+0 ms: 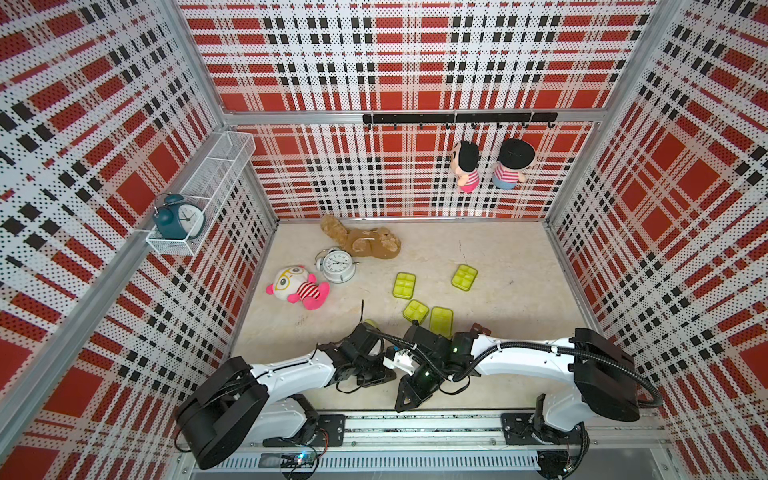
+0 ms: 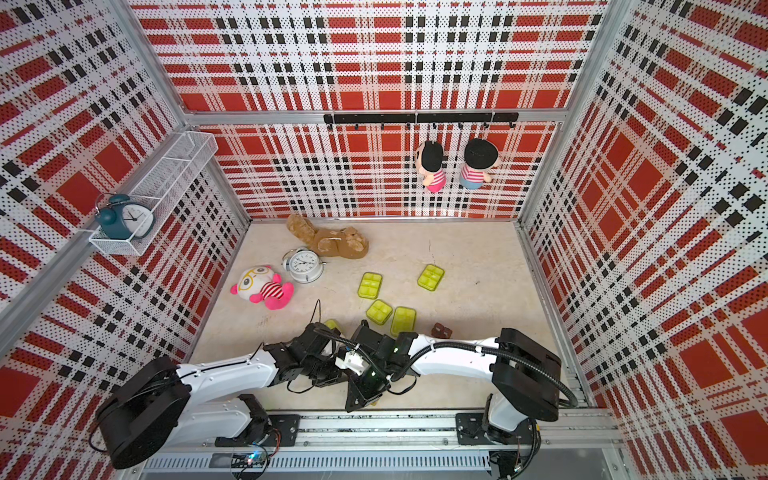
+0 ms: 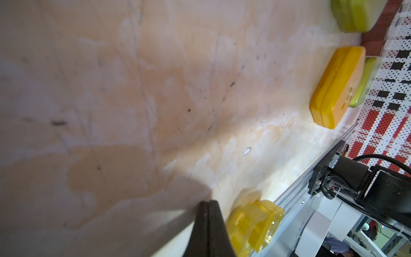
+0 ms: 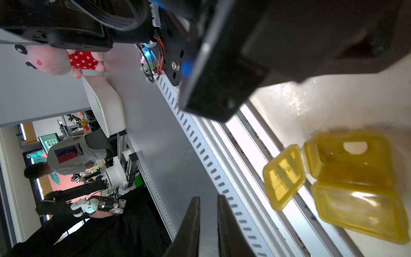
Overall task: Close pillboxes
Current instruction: Close the lid on the pillbox.
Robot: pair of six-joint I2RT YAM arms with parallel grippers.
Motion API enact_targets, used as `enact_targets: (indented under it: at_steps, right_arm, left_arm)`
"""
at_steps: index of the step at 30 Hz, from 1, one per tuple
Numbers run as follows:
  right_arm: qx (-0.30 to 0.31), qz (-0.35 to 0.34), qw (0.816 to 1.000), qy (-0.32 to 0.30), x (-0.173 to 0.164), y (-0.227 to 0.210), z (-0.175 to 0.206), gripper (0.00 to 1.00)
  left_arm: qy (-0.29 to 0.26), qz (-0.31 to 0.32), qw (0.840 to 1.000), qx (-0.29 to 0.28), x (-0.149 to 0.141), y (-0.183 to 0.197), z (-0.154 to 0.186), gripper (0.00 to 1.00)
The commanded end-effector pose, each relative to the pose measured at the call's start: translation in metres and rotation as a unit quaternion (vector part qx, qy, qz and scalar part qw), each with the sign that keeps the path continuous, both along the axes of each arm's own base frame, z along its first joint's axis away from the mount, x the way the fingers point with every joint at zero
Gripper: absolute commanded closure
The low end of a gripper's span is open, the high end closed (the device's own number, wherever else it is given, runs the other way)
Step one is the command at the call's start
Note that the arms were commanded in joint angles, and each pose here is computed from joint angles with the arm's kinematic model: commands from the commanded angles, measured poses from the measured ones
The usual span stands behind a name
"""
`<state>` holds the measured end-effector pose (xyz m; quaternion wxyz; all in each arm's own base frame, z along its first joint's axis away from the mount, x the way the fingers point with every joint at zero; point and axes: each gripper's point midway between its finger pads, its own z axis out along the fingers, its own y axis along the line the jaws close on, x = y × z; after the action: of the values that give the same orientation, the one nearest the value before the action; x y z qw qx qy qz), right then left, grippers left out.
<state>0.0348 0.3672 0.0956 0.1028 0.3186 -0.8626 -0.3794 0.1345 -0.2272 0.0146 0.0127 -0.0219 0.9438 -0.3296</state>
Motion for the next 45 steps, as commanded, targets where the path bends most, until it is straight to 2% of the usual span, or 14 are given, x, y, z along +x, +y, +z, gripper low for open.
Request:
enact_targets:
  at_steps: [1, 16, 31, 45]
  right_arm:
    - [-0.012, -0.015, 1.000, -0.005, 0.002, -0.001, -0.012, 0.82]
    - [-0.021, -0.055, 0.998, -0.022, 0.026, -0.007, -0.021, 0.82]
    - [-0.032, -0.058, 0.998, -0.011, 0.034, -0.019, -0.040, 0.82]
    - [-0.017, -0.078, 0.997, 0.006, 0.042, -0.018, -0.054, 0.82]
  left_arm:
    - [0.017, -0.004, 0.999, 0.028, -0.009, 0.014, -0.015, 1.00]
    - [0.030, -0.003, 0.999, 0.042, -0.012, 0.019, -0.024, 1.00]
    - [0.042, -0.005, 0.998, 0.046, -0.012, 0.019, -0.028, 1.00]
    - [0.053, -0.010, 0.997, 0.048, -0.014, 0.019, -0.031, 1.00]
